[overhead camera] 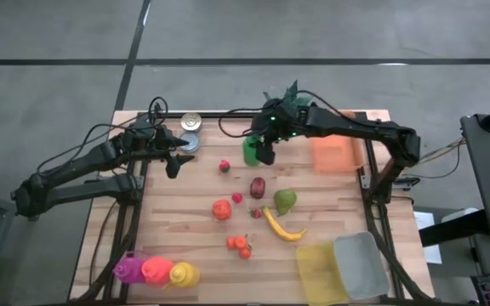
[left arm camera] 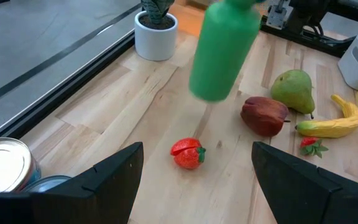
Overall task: Pick & Place Food Item
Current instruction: Put the green water bottle into the orange bin
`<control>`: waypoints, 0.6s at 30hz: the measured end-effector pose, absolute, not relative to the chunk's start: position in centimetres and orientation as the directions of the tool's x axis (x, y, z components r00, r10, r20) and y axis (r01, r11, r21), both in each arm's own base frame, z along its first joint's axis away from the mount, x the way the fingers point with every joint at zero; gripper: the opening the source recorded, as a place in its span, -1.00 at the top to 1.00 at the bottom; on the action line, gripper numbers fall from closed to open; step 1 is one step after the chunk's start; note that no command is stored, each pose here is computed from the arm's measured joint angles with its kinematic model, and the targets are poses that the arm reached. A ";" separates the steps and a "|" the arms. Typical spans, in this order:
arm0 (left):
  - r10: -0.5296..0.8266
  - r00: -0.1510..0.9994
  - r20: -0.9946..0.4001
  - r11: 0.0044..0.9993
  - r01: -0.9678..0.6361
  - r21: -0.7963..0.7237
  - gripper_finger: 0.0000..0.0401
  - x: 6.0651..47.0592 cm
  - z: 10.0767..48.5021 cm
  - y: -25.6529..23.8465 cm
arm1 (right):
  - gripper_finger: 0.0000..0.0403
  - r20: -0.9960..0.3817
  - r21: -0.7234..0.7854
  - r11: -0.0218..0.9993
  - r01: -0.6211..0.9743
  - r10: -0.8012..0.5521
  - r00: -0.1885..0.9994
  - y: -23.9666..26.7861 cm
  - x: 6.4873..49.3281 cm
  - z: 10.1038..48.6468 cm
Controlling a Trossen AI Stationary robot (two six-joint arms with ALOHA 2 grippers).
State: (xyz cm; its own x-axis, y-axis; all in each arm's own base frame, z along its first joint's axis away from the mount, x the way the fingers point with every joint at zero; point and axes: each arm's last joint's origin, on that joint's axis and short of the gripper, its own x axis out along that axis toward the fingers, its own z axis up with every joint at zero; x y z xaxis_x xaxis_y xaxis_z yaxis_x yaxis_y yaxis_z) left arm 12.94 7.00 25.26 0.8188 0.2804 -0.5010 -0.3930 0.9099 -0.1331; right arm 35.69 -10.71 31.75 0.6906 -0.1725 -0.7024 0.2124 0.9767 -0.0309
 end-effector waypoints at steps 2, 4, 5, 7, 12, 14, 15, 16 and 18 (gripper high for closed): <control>0.280 0.819 -0.501 0.910 -0.393 -0.133 -0.52 12.9 25.3 7.0 | -0.07 -0.714 -0.039 0.970 0.240 -0.195 0.672 -10.2 34.4 32.9; 0.280 0.819 -0.501 0.910 -0.393 -0.133 -0.52 12.9 25.3 7.0 | -0.07 -0.727 -0.051 0.959 0.279 -0.227 0.648 -9.6 33.0 34.0; 0.280 0.819 -0.501 0.910 -0.393 -0.133 -0.52 12.9 25.3 7.0 | -0.07 -0.736 -0.054 0.952 0.301 -0.241 0.632 -9.4 32.2 34.4; 0.280 0.819 -0.501 0.910 -0.393 -0.133 -0.52 12.9 25.3 7.0 | -0.07 -0.752 -0.047 0.938 0.344 -0.260 0.605 -8.9 30.5 35.5; 0.280 0.819 -0.501 0.910 -0.393 -0.133 -0.52 12.9 25.3 7.0 | -0.07 -0.784 -0.036 0.887 0.461 -0.311 0.537 -7.9 26.2 37.5; 0.280 0.819 -0.501 0.910 -0.393 -0.133 -0.52 12.9 25.3 7.0 | -0.07 -0.777 -0.050 0.855 0.516 -0.358 0.518 -7.6 24.6 38.3; 0.280 0.819 -0.501 0.910 -0.393 -0.133 -0.52 12.9 25.3 7.0 | -0.07 -0.767 -0.060 0.838 0.542 -0.386 0.512 -7.5 23.8 38.6; 0.280 0.819 -0.501 0.910 -0.393 -0.133 -0.52 12.9 25.3 7.0 | -0.07 -0.755 -0.066 0.821 0.566 -0.412 0.510 -7.4 23.1 39.0; 0.280 0.819 -0.501 0.910 -0.393 -0.133 -0.52 12.9 25.3 7.0 | -0.07 -0.728 -0.087 0.789 0.608 -0.467 0.502 -7.2 21.6 39.6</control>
